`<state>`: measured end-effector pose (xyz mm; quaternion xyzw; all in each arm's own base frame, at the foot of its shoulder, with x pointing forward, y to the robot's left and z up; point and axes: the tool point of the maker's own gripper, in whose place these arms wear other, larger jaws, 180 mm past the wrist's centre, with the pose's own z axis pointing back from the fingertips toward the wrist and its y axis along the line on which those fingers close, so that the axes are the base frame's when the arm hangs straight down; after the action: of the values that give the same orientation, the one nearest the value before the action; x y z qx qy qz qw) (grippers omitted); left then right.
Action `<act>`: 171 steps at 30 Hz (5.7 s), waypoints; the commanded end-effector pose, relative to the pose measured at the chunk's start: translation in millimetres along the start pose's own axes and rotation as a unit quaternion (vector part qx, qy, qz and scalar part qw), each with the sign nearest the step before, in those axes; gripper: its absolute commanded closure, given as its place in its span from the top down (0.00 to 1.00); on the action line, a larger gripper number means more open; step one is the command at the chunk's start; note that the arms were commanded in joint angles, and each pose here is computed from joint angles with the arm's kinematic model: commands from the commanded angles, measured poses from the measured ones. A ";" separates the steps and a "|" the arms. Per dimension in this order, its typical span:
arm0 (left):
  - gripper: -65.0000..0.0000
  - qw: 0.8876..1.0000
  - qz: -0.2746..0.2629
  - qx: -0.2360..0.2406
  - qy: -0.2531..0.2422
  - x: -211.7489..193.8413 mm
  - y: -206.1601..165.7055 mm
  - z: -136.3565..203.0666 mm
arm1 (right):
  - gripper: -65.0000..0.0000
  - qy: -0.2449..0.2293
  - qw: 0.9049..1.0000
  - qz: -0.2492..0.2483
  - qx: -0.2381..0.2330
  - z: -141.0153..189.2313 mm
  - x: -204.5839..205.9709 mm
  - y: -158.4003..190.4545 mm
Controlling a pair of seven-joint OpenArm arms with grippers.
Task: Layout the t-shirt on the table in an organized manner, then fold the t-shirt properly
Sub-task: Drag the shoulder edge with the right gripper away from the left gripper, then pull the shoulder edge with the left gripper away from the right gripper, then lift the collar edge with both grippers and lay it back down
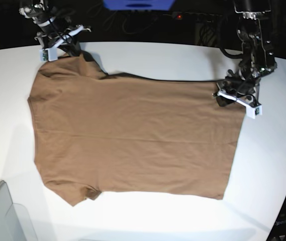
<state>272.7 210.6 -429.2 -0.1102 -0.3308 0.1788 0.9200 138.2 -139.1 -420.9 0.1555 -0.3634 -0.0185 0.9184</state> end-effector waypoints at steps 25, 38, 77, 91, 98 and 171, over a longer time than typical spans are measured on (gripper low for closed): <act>0.37 0.998 -0.040 0.015 -0.044 10.1 2.5 60.2 | 0.00 -0.062 0.995 -0.012 -0.075 34.9 47.4 -36.7; 0.76 0.998 -0.049 0.046 -0.006 9.0 31.5 59.7 | 0.58 -0.028 0.999 -0.015 -0.027 20.9 29.7 -3.0; 0.35 0.994 -0.013 0.070 0.084 -44.8 60.2 25.7 | 0.58 0.018 0.998 -0.046 -0.035 6.6 -9.4 -15.7; 0.00 0.994 -0.008 0.068 0.087 -47.4 59.5 24.9 | 0.56 0.029 0.997 -0.056 -0.036 -4.3 -17.8 -20.2; 0.00 0.994 -0.007 0.068 0.084 -45.2 59.8 25.6 | 0.09 0.028 0.997 -0.056 -0.036 -4.5 -16.7 -20.1; 0.00 0.994 0.060 0.016 -0.088 136.8 17.0 -4.8 | 0.00 -0.199 0.979 -0.041 -0.030 -77.0 211.0 -50.8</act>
<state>357.5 273.6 -379.1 -0.1027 -0.3721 0.2528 0.8872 339.1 -191.9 -367.3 0.1380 -0.5030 -0.1006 0.8472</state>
